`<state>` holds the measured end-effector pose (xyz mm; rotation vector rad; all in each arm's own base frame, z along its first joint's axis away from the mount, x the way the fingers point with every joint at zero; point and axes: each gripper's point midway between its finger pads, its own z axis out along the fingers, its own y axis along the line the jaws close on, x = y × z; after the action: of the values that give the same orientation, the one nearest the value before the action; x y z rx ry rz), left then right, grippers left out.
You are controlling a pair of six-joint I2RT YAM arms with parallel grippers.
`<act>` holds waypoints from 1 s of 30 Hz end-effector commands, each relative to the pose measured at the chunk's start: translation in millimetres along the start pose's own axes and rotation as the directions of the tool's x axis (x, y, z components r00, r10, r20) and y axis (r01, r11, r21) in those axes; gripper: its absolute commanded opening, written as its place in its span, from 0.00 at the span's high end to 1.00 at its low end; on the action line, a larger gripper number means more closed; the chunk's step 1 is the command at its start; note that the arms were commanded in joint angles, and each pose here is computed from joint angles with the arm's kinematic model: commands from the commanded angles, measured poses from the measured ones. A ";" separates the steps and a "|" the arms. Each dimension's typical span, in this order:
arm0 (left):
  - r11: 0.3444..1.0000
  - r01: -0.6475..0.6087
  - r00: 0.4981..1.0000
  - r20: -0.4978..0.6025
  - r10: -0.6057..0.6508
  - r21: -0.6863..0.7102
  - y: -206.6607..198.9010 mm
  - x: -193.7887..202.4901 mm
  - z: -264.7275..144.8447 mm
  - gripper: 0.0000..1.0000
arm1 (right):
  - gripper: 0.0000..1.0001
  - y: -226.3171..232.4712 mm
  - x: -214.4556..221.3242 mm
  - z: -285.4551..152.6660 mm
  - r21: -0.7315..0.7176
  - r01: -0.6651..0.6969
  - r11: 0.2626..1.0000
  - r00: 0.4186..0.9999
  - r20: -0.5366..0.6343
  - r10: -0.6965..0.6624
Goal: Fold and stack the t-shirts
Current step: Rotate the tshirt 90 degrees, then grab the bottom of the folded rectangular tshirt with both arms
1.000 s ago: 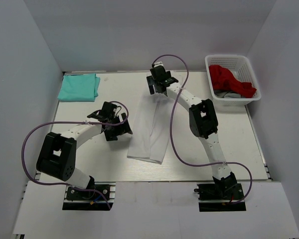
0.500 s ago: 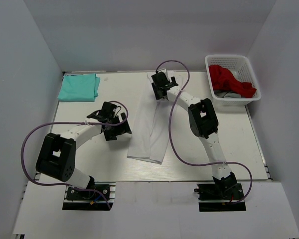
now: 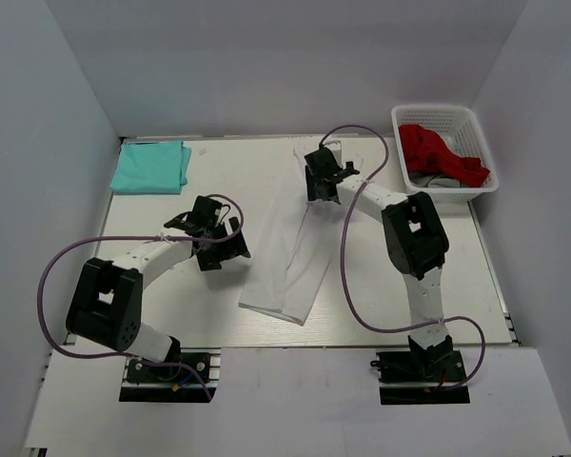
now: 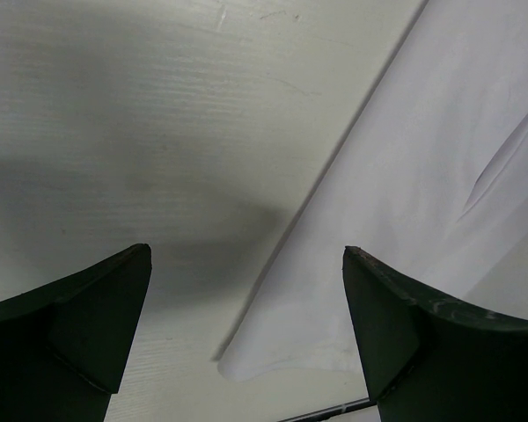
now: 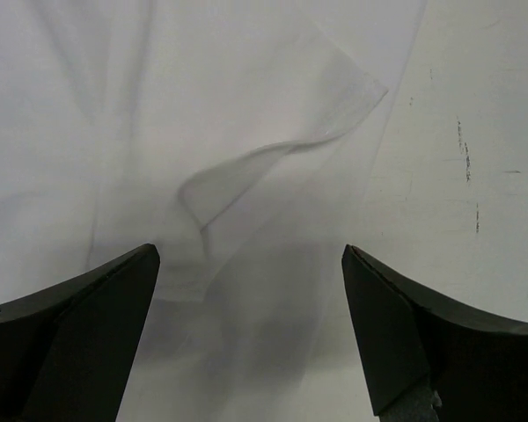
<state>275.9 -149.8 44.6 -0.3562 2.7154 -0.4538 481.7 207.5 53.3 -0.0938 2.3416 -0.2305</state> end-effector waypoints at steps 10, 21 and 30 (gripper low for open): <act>0.989 0.018 0.998 -0.068 -0.008 0.150 5.5 74.9 -39.6 0.00 | 0.10 14.3 33.7 -160.9 -0.450 -0.102 0.887 0.995 -0.053 0.088; 0.996 -0.053 0.978 -0.198 0.065 0.066 22.8 117.0 -17.0 0.19 | 0.10 57.8 235.0 -265.7 -0.702 -0.370 0.609 0.824 -0.551 -0.134; 0.996 -0.081 0.963 -0.255 0.086 0.031 26.0 131.9 -4.4 0.76 | 0.17 76.2 273.8 -280.1 -0.709 -0.415 0.570 0.752 -0.621 -0.224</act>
<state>162.9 -175.3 13.8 -0.2039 2.9065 -0.6341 103.9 272.0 40.2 -0.3757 2.9167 1.0351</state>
